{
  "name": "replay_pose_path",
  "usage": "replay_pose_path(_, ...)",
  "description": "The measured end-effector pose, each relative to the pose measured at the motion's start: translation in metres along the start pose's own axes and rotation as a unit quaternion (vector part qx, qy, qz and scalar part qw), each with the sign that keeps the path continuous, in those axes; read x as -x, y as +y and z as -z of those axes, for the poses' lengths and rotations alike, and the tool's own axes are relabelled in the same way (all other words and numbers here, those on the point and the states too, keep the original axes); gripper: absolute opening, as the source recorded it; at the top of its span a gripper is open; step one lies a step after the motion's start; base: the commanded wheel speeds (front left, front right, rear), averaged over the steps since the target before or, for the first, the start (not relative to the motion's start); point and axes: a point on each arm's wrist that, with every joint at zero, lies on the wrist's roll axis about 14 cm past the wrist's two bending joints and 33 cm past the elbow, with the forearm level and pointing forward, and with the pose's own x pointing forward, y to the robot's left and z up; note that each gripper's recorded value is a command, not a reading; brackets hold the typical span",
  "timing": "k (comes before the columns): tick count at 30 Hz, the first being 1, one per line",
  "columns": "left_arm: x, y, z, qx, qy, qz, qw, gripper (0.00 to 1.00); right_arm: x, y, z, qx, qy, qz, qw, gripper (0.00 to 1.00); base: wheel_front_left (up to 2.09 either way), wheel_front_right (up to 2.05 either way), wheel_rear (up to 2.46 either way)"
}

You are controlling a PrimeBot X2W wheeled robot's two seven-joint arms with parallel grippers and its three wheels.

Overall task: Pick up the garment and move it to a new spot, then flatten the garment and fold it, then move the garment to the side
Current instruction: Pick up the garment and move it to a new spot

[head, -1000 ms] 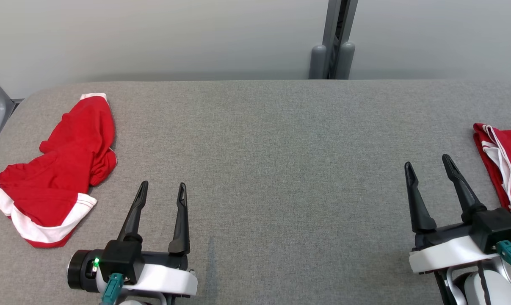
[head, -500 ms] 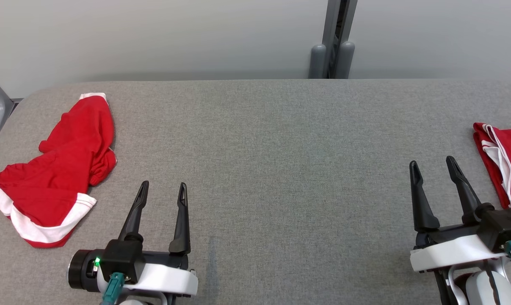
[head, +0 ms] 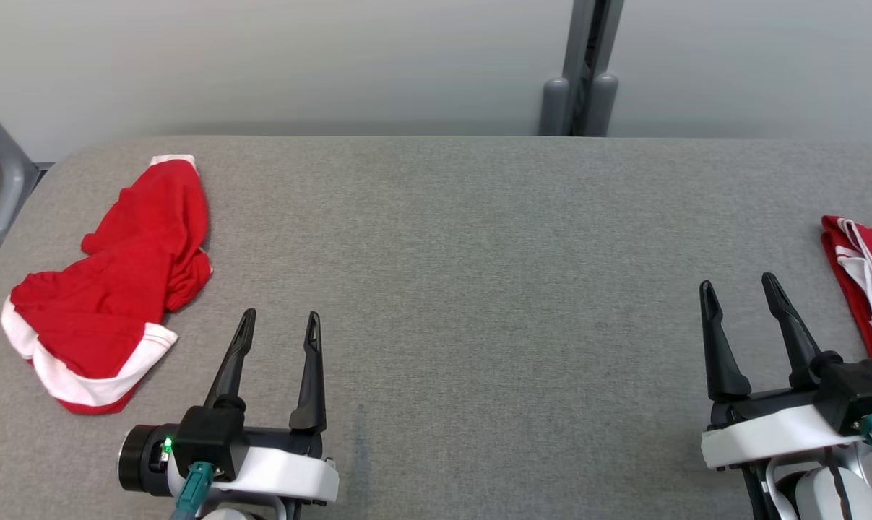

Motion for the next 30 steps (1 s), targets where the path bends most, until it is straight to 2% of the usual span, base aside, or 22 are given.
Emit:
replay_pose_path(4,0.003,0.011,-0.003,-0.001,-0.004,-0.017,1.000,1.00,-0.003,0.009,0.005,-0.003,0.006,-0.013,1.000,1.00,0.00,0.00,0.00)
replay_pose_path(14,0.026,0.051,-0.011,-0.014,-0.008,-0.081,0.997,1.00,-0.023,0.069,0.016,-0.029,0.014,-0.096,0.995,1.00,0.00,0.00,0.00)
replay_pose_path(19,0.044,0.077,-0.016,-0.023,-0.012,-0.126,0.992,1.00,-0.031,0.105,0.016,-0.060,0.013,-0.141,0.988,1.00,0.00,0.00,0.00)
replay_pose_path(30,0.078,0.110,-0.025,-0.034,-0.018,-0.189,0.981,1.00,-0.033,0.161,0.021,-0.079,0.022,-0.214,0.973,1.00,0.00,0.00,0.00)
